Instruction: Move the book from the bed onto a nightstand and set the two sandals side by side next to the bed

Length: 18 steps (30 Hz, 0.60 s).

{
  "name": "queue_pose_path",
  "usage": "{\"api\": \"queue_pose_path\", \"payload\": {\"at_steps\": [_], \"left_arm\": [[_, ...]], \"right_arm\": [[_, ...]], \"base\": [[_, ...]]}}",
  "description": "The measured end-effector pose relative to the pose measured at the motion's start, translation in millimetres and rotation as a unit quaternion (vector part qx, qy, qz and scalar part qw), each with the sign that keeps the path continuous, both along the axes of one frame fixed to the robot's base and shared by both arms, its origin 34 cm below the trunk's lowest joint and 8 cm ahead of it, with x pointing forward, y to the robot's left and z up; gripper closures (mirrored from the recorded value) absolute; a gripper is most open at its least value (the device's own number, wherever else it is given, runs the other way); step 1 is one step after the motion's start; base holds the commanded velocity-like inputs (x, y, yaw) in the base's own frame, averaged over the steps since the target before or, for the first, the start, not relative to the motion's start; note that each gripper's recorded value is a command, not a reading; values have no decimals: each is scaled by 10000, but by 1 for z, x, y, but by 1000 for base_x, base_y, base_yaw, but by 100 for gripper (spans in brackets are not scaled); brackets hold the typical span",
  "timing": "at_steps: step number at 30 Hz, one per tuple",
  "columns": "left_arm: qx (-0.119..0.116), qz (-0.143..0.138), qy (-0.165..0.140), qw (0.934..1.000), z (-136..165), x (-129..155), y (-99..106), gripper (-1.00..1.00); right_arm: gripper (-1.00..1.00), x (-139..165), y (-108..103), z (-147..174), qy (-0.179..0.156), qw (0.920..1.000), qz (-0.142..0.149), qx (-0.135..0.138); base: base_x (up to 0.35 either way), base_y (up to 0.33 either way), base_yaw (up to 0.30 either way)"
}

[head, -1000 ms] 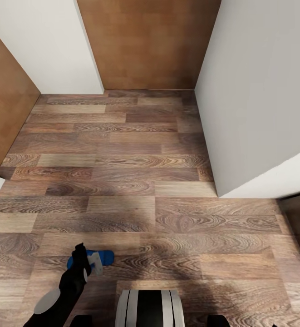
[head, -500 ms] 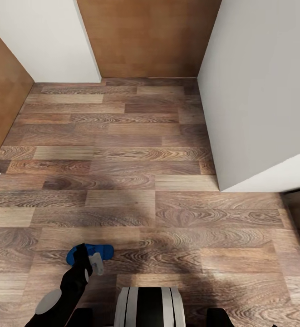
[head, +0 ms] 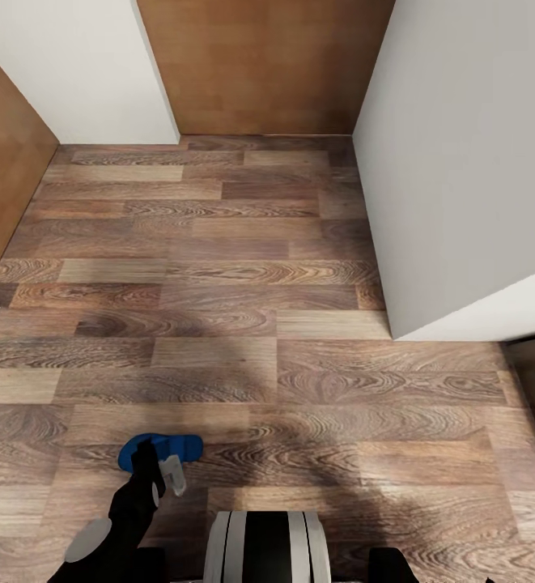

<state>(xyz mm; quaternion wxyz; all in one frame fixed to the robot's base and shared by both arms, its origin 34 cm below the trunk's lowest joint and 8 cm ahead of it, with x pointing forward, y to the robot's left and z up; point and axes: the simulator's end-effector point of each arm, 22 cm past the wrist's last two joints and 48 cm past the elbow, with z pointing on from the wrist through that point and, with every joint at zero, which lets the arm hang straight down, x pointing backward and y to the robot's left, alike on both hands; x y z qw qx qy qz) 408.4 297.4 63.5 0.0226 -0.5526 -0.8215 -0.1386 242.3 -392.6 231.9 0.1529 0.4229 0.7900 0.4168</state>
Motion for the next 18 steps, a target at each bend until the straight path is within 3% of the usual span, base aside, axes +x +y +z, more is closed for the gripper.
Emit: {"api": "queue_pose_path", "payload": {"at_steps": [18], "left_arm": [[2,-2,62,10000,-4,-5,0,-100]], "right_arm": [[-100,-3,0,-2,62,10000,0,0]], "base": [[0,0,0]]}}
